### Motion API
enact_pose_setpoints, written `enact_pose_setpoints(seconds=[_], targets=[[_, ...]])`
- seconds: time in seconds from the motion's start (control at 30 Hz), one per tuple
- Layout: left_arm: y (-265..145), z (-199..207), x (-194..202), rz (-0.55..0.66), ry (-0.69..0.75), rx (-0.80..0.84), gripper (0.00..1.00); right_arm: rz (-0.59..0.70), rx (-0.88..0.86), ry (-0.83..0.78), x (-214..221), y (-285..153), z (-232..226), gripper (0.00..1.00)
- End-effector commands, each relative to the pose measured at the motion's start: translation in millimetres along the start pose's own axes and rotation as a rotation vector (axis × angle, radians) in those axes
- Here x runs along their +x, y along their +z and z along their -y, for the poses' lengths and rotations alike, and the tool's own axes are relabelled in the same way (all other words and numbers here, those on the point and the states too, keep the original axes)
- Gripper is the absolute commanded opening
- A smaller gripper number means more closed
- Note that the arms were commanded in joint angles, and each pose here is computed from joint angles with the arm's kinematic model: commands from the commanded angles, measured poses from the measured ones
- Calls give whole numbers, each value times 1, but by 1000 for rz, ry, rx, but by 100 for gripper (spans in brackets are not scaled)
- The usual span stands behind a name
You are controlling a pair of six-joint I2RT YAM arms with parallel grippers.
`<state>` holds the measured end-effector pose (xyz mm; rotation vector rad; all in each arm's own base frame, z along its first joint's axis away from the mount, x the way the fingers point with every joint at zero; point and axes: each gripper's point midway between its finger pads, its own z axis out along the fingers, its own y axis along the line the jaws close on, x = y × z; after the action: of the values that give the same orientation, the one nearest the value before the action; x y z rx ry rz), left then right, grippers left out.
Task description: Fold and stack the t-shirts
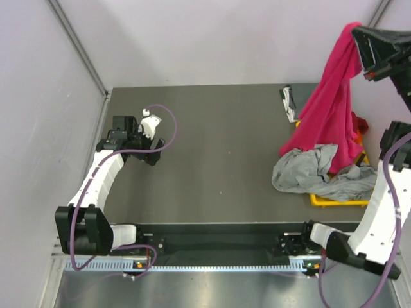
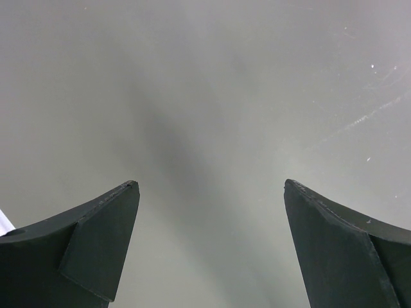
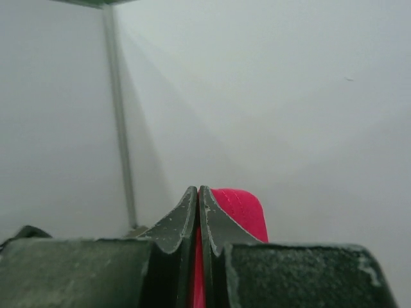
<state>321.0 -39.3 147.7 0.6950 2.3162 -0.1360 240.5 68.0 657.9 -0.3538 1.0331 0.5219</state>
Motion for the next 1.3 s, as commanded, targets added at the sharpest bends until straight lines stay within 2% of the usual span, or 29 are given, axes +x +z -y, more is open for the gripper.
enact_pose_setpoints(seconds=[0.0,0.07,0.1,0.13,0.17,0.2,0.37,0.43,0.57,0.6,0.63,0.67,0.7,0.73,0.77,0.8,0.83,0.87,0.93,0.97,1.0,1.03,1.1,1.13,1.27], targets=[[-15,-13,-25,81,-6,-67,99,200,-383,31,-69,0,-83,0],[-16,-14,-29,95,-18,-69,99,201,-511,176,-70,10,-104,0],[-16,-14,-32,101,-21,-66,99,150,-499,265,-58,22,-102,0],[-17,-15,-34,109,-26,-69,99,162,-571,232,-50,31,-125,0],[-19,-15,-39,120,-41,-67,99,141,-563,240,-38,46,-127,0],[-20,-16,-41,125,-47,-70,99,91,-513,231,-13,62,-123,0],[-27,-23,-53,161,-76,-87,99,-122,-542,362,96,123,-159,0],[-32,-31,-53,175,-102,-96,99,-189,-515,374,131,136,-162,0],[-36,-36,-59,201,-125,-79,99,-394,-399,394,229,152,-162,1],[-35,-35,-58,200,-127,-73,99,-501,-329,375,262,145,-153,7],[-35,-32,-60,207,-123,-51,99,-579,-272,349,286,140,-144,34],[-33,-30,-60,204,-124,-36,99,-660,-206,318,311,134,-133,50],[-31,-27,-60,207,-125,-21,99,-805,-38,244,344,110,-104,61],[-29,-22,-62,223,-120,14,99,-875,62,208,360,95,-88,88],[-25,-17,-61,220,-118,41,99,-964,163,175,379,66,-73,97],[-23,-11,-62,222,-113,76,99,-1014,313,129,387,41,-51,100],[-20,-6,-62,221,-111,103,99,-1037,375,120,393,21,-44,100],[-14,0,-62,212,-104,134,99,-1091,435,105,404,-24,-39,100],[-4,16,-69,201,-62,169,99,-1108,550,118,412,-64,-31,100],[9,27,-71,168,-30,175,99,-1167,600,140,422,-103,-33,100],[16,22,-68,147,-33,159,99,-1210,604,129,428,-123,-34,100],[23,36,-79,145,8,173,99,-1291,620,162,447,-153,-42,100],[51,57,-80,79,46,207,99,-1360,610,254,458,-183,-60,100],[57,61,-90,82,64,214,99,-1434,601,270,473,-209,-72,100],[105,96,-93,-21,89,296,99,-1531,594,341,496,-252,-107,100]])
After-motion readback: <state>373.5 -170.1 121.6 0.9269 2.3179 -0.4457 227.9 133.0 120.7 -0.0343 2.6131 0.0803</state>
